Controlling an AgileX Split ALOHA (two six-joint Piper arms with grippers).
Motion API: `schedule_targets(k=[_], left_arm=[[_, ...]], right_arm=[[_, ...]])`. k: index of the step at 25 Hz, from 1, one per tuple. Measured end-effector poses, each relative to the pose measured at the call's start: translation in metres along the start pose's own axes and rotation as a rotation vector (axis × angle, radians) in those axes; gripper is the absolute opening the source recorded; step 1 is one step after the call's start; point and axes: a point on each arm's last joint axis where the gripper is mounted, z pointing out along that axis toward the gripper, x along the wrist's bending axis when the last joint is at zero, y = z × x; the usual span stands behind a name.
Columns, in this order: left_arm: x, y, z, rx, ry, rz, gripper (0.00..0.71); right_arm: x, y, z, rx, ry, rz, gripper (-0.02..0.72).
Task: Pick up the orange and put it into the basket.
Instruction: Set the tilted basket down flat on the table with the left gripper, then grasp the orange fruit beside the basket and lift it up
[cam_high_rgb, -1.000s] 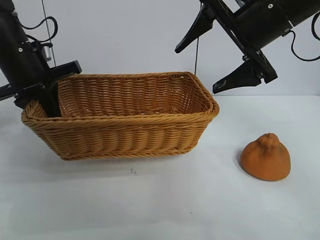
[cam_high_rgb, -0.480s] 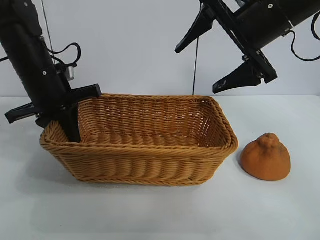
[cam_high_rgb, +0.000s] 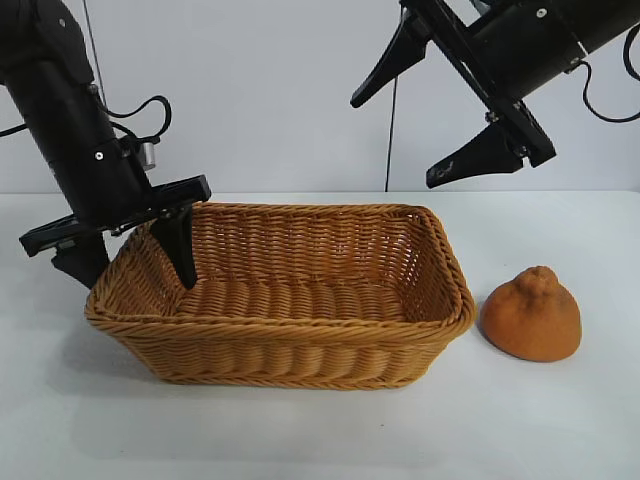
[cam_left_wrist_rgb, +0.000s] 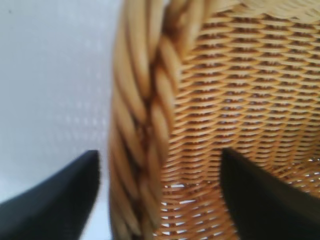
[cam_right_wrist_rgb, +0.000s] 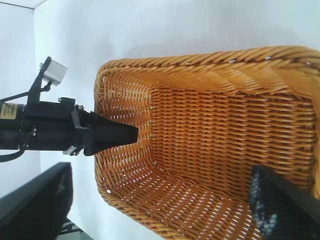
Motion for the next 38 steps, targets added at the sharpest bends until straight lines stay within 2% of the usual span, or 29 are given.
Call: schedule_targets(k=[5,8,10,12,15,20,23,25,29,37,38], left_arm=[[-0.016,0.004,-0.04,-0.08,-0.018,0.055,0.624],[-0.021,0.006,-0.07,-0.132,0.039,0.124,0.629],[-0.018,0.009,-0.086,-0.155,0.092,0.153,0.63],[-0.007,0.015,-0.099,-0.172,0.152,0.156,0.63],[0.019,0.022,-0.115,-0.2,0.223,0.125,0.625],[0.065,0.028,-0.132,-0.221,0.283,0.039,0.621],[0.075,0.029,-0.136,-0.227,0.289,0.016,0.62],[0.073,0.027,-0.141,-0.238,0.287,0.018,0.621],[0.068,0.007,-0.156,-0.251,0.28,0.029,0.621],[0.066,-0.081,-0.173,-0.206,0.291,0.066,0.62],[0.066,-0.081,-0.173,-0.206,0.291,0.066,0.62]], right_arm=[[0.0,0.0,0.0,0.0,0.0,0.0,0.652],[0.0,0.0,0.0,0.001,0.0,0.0,0.652],[0.0,0.0,0.0,0.002,0.001,0.0,0.652],[0.0,0.0,0.0,0.005,-0.003,-0.004,0.652],[-0.001,-0.001,0.0,0.007,-0.009,-0.01,0.652],[-0.001,-0.001,0.0,0.009,-0.014,-0.015,0.652],[-0.001,-0.001,0.0,0.009,-0.014,-0.015,0.652],[-0.001,-0.001,0.0,0.009,-0.014,-0.015,0.652],[-0.001,-0.001,0.0,0.01,-0.015,-0.016,0.652],[-0.002,-0.001,0.0,0.012,-0.017,-0.018,0.652],[-0.002,-0.001,0.0,0.012,-0.017,-0.018,0.652]])
